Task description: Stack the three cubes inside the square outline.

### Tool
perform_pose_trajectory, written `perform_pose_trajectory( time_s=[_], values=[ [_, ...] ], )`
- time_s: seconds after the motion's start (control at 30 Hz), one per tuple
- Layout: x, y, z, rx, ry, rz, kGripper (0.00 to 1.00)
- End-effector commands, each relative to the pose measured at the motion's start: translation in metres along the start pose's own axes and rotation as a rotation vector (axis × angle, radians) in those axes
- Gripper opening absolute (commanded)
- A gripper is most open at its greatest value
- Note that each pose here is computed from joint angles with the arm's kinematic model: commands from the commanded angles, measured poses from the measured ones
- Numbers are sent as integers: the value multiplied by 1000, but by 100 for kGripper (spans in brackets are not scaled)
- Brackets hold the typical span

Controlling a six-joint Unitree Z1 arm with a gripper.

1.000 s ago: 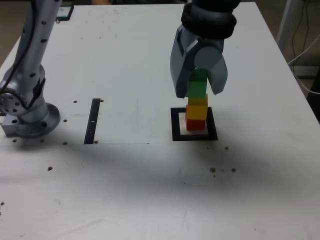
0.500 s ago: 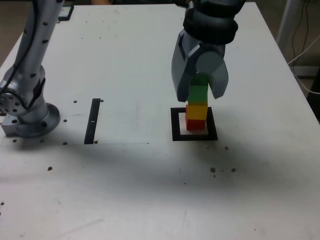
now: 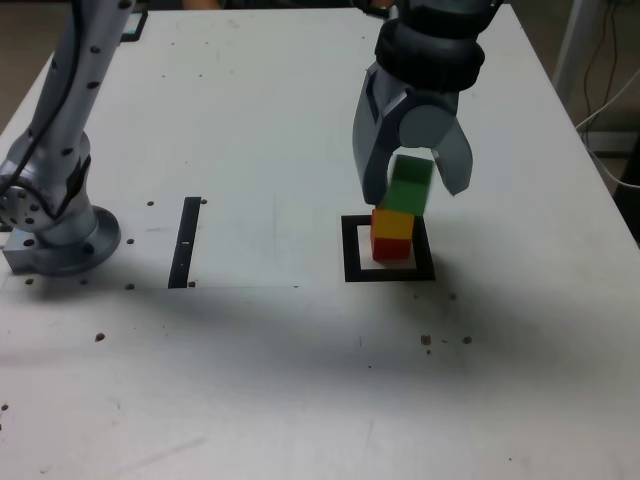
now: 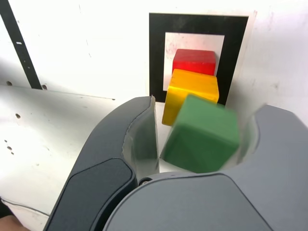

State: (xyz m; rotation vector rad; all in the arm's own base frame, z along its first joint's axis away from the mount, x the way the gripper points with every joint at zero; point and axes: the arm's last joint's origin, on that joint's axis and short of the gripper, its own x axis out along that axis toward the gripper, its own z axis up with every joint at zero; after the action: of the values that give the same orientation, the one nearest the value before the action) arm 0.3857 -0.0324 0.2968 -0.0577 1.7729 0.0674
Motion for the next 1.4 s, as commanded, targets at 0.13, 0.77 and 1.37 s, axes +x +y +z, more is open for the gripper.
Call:
perform_pose_trajectory(
  time_s=[0.13,0.77,1.37],
  values=[
    [-1,5,-4,-16,16,9,99],
    [-16,12,-29,56,-7,12,99],
    [-39,69,-161,176,-90,59,99]
  ],
)
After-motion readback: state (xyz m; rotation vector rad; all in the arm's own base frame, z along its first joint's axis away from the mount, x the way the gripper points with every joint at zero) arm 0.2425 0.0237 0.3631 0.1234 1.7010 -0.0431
